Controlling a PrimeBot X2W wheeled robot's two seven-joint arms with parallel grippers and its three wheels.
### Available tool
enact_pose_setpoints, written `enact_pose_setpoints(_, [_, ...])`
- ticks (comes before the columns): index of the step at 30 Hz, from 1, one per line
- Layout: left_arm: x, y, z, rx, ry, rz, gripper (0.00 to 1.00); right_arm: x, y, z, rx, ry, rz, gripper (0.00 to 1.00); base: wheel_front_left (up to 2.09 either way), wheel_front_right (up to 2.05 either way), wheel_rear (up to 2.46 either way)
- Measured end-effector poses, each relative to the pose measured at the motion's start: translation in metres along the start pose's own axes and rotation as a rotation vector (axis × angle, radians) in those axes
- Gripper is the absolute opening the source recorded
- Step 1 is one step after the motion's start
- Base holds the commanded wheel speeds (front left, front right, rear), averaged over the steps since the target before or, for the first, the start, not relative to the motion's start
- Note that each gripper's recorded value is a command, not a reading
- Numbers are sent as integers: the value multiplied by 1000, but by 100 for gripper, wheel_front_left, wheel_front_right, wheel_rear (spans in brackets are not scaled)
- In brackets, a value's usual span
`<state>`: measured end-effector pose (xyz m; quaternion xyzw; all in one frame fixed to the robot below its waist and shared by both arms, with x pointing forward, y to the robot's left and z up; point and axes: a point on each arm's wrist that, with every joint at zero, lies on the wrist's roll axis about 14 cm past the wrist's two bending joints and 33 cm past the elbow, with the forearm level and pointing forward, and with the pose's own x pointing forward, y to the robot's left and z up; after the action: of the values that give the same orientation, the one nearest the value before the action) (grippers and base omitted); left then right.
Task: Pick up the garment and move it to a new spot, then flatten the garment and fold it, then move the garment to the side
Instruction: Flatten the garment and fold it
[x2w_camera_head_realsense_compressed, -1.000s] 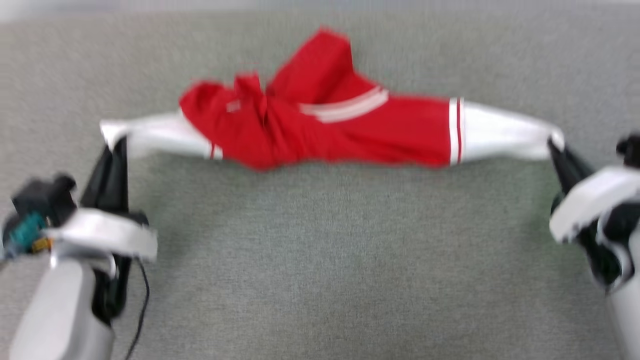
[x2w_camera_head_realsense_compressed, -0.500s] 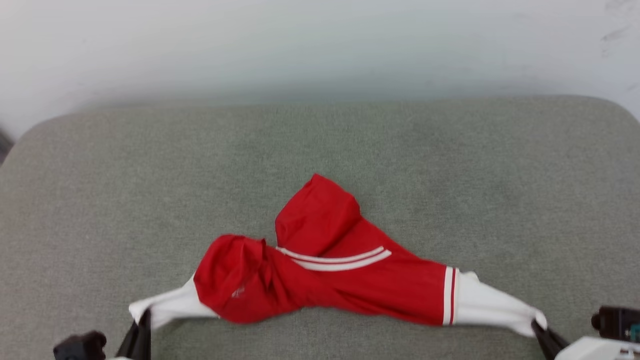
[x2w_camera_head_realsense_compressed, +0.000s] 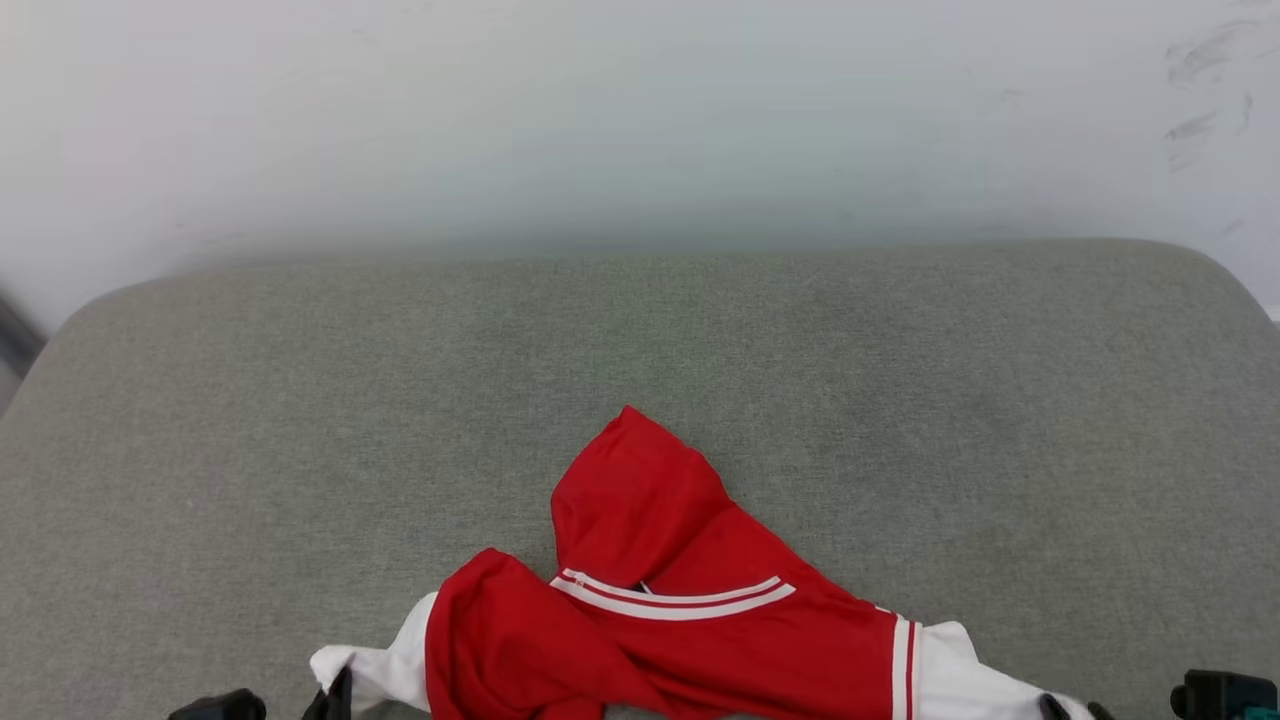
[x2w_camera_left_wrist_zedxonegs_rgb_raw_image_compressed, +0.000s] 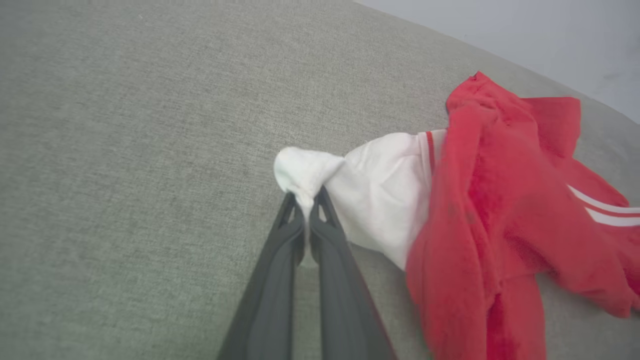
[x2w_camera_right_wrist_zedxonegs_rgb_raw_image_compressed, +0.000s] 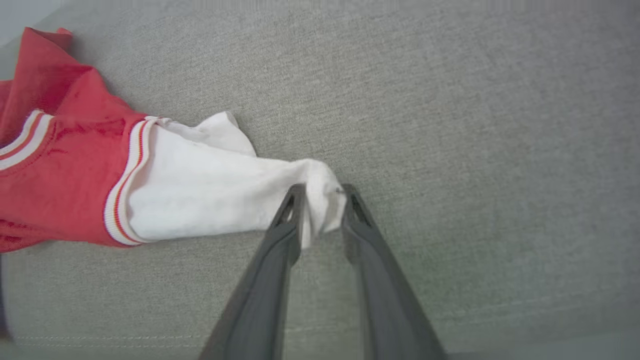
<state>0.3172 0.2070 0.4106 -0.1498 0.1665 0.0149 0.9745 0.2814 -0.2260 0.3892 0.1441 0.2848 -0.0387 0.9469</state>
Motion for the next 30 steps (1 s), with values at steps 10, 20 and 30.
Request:
enact_pose_setpoints(10, [11,-10,19,26,-51,-40,100,4,26,54,-69,-238,73,100,0,0,0])
enact_pose_setpoints(20, [6,-30,90,175,-309,-68,100,-12,57,101,-143,-425,143,100,0,0,0])
enact_pose_setpoints(30, [-6,-49,104,208,-302,-91,100,-14,72,105,-167,-422,176,100,0,0,0])
